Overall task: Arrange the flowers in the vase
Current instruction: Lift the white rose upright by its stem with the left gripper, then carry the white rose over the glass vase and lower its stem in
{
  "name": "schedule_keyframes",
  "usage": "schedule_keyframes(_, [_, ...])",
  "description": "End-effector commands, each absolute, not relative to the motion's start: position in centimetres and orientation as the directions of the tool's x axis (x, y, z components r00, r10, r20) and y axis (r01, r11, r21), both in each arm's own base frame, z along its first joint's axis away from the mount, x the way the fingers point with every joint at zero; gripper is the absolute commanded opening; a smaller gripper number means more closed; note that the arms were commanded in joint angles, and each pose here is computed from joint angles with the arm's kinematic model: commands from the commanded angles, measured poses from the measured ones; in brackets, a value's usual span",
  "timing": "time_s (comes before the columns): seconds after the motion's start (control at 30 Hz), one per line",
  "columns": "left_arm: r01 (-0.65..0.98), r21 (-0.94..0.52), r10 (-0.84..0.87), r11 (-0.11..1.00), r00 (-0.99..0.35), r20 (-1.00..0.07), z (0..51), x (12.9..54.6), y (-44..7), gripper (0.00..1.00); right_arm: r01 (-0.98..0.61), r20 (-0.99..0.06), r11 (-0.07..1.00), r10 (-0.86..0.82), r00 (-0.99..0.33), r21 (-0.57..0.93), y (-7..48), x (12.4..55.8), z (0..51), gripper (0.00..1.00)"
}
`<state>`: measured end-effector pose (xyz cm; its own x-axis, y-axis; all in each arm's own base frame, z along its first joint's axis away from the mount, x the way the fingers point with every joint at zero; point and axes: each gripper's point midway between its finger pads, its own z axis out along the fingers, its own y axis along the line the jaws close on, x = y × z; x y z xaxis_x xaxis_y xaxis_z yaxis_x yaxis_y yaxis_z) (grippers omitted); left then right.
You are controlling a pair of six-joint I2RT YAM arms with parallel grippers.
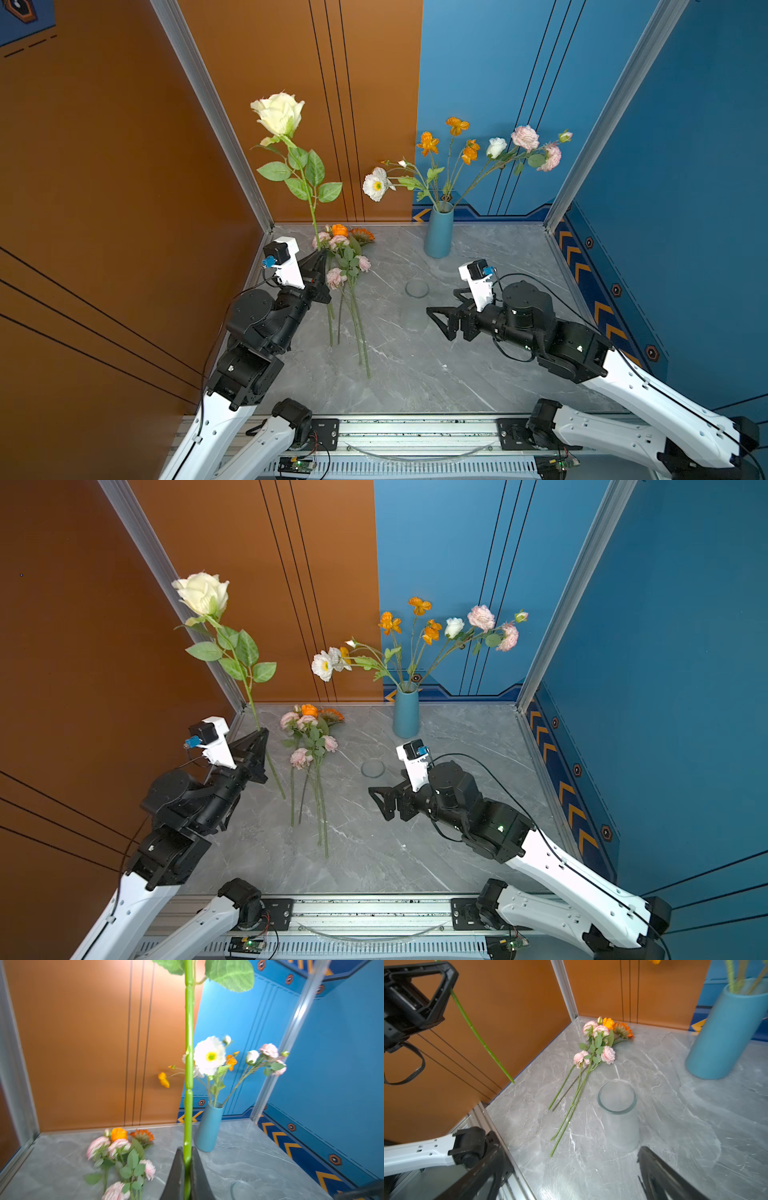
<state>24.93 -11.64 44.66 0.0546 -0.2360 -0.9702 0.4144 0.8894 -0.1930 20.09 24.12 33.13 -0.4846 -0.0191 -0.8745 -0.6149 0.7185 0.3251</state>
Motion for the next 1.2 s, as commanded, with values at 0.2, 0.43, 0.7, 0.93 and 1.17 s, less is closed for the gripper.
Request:
schedule_keyframes(0.2, [0.768,0.011,-0.197,0.640,0.178,-0.964,50.6,20.2,-22.4,0.00,-0.445,-0.848,0.839,0.036,-0.530,0.314,18.3,20.0,29.7,1.00])
schedule_keyframes(0.43, [0.814,0.108,-0.199,0.571,0.265,-0.944,50.3,21.5,-29.1,0.00,-0.451,-0.837,0.839,0.009,-0.548,0.304,18.9,20.3,28.3,1.00])
schedule_keyframes(0.7, [0.828,0.113,-0.143,0.549,0.226,-0.963,47.6,25.6,-34.2,0.00,-0.477,-0.848,0.823,0.011,-0.529,0.308,19.6,20.6,28.2,1.00])
schedule_keyframes(0.93, [0.823,0.063,-0.144,0.565,0.173,-0.974,44.0,28.7,-34.8,0.00,-0.459,-0.846,0.827,0.036,-0.533,0.325,18.7,20.8,27.6,1.00])
schedule_keyframes(1.17, [0.825,0.030,-0.131,0.565,0.125,-0.984,40.7,30.9,-34.8,0.00,-0.461,-0.842,0.820,0.045,-0.537,0.338,19.0,21.1,27.2,1.00])
